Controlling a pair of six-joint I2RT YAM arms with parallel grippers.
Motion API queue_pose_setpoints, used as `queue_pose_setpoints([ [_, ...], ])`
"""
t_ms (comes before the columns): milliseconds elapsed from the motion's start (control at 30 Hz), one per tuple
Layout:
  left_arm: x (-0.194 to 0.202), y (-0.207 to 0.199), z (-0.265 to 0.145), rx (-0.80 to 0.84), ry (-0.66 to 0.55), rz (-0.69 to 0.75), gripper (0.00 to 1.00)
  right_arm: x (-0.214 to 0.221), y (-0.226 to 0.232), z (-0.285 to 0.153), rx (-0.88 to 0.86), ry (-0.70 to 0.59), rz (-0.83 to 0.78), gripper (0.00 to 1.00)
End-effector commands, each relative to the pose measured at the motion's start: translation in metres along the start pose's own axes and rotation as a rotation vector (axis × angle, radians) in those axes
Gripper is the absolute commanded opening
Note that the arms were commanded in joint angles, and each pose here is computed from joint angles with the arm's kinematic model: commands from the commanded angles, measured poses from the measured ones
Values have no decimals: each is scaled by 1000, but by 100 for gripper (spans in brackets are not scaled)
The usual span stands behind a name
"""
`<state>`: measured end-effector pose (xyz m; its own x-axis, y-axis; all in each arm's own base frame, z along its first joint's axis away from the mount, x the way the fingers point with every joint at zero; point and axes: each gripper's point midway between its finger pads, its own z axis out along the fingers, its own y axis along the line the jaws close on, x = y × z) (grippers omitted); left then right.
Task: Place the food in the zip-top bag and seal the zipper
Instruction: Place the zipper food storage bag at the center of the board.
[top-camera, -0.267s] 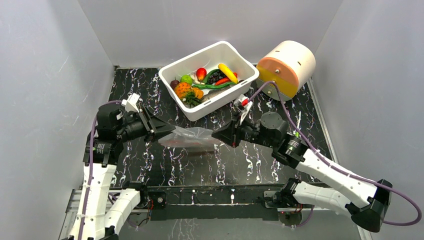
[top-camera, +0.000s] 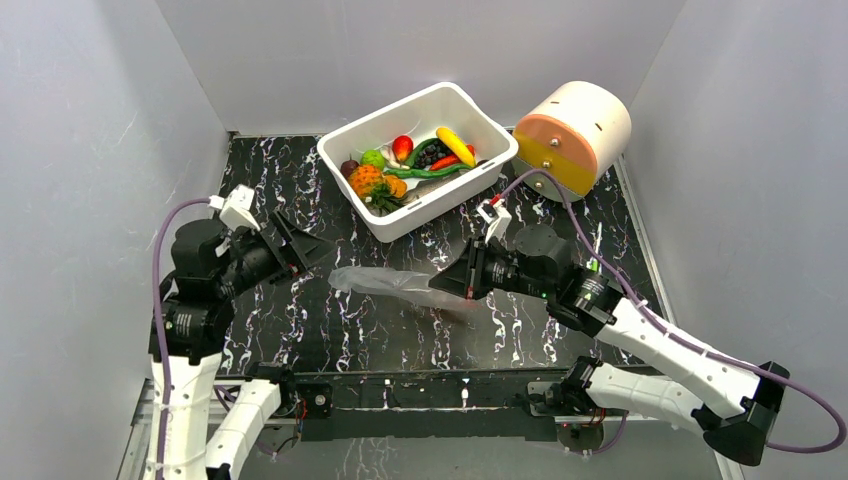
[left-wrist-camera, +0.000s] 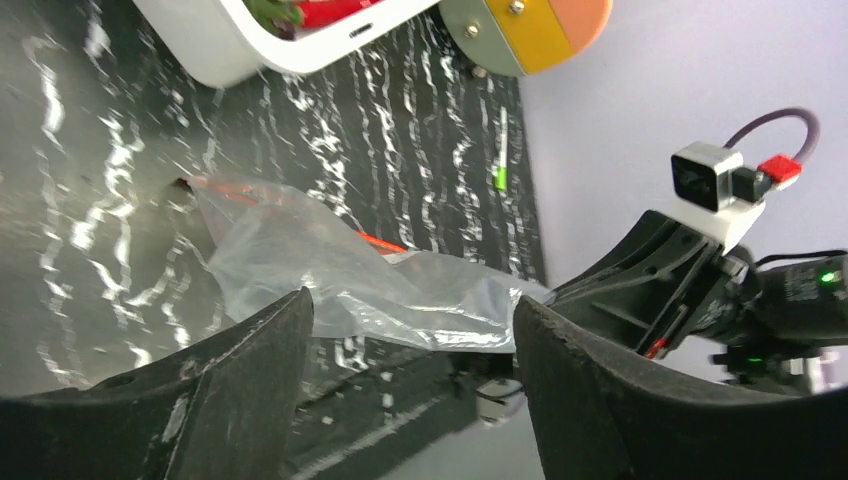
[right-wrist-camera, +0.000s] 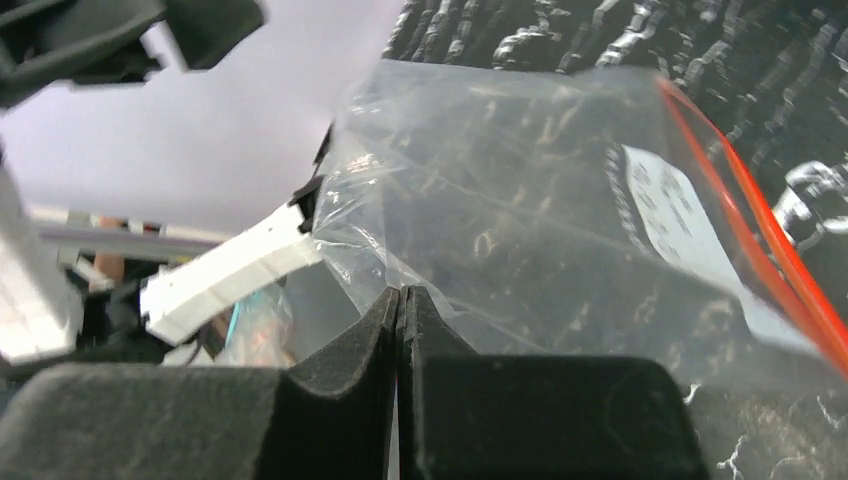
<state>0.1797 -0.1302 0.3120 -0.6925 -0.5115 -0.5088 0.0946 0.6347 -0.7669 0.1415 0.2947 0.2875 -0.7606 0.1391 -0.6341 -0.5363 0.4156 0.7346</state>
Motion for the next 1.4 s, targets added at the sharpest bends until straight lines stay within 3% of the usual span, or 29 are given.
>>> queue_pose_setpoints([
  [0,-17,8,-12,-44,-111,256,69,-29,-30,-3,246,-142,144,0],
  [100,-17,1,-14,13,-128,365,68,-44,-47,-3,347,-210,134,0],
  [267,-13,-2,-6,74,-102,409,65,-59,-42,5,338,-256,140,0],
  [633,-27,-12,-21,44,-183,424,70,-15,54,-4,-140,39,262,0],
  [800,-31,-16,-31,27,-218,446,71,-9,71,-19,-266,42,315,0],
  [900,-30,-20,-33,47,-224,449,71,-13,47,-15,-135,-14,290,0],
  [1133,-19,-11,-18,72,-147,458,67,-25,-60,1,342,-209,245,0],
  [1233,-16,-5,-11,76,-134,475,65,-35,-88,7,457,-262,213,0],
  [1367,-13,9,0,62,-124,482,64,-37,-114,20,546,-238,151,0],
])
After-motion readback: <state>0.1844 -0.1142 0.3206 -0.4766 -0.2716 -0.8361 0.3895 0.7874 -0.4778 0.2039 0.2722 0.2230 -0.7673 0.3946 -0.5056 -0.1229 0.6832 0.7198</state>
